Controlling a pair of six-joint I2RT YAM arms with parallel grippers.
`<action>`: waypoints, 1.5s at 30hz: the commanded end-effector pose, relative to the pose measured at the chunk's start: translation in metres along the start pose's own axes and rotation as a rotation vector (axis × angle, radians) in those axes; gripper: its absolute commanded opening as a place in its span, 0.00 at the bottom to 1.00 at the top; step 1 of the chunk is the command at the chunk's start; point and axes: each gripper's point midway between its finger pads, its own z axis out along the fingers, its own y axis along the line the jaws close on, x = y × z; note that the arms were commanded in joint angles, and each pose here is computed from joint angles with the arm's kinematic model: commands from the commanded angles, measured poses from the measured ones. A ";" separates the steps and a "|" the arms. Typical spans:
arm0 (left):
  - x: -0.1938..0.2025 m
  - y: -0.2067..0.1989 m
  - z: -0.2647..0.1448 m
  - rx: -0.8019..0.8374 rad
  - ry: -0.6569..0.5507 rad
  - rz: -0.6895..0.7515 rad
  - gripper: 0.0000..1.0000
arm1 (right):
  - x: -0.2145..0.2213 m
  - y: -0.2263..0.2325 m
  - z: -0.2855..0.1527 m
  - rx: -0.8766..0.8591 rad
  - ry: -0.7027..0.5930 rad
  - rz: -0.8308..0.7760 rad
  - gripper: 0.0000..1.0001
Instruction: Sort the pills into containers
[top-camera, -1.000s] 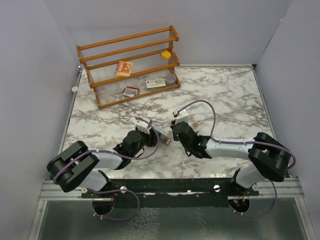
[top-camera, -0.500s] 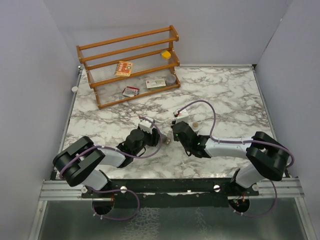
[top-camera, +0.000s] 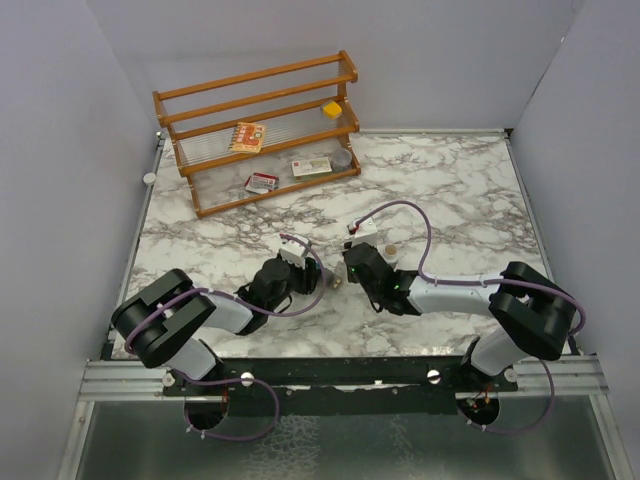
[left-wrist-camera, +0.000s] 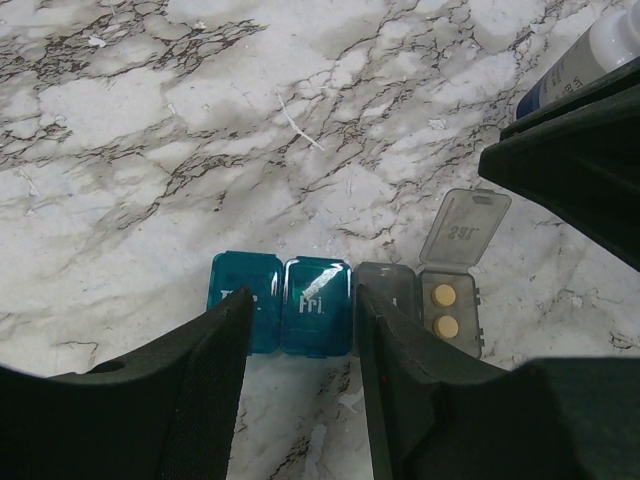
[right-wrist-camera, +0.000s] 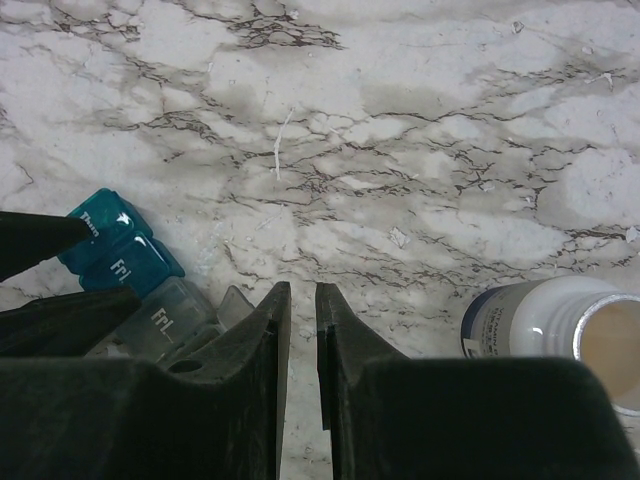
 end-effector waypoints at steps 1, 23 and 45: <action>-0.007 -0.010 0.000 0.044 -0.019 -0.012 0.48 | -0.008 0.000 0.004 0.021 -0.014 0.022 0.17; 0.022 -0.020 0.007 -0.013 0.079 0.128 0.46 | -0.008 0.008 -0.002 -0.030 0.000 0.054 0.16; 0.001 0.005 -0.008 -0.130 0.002 0.183 0.51 | -0.011 0.007 -0.004 -0.035 -0.013 0.063 0.16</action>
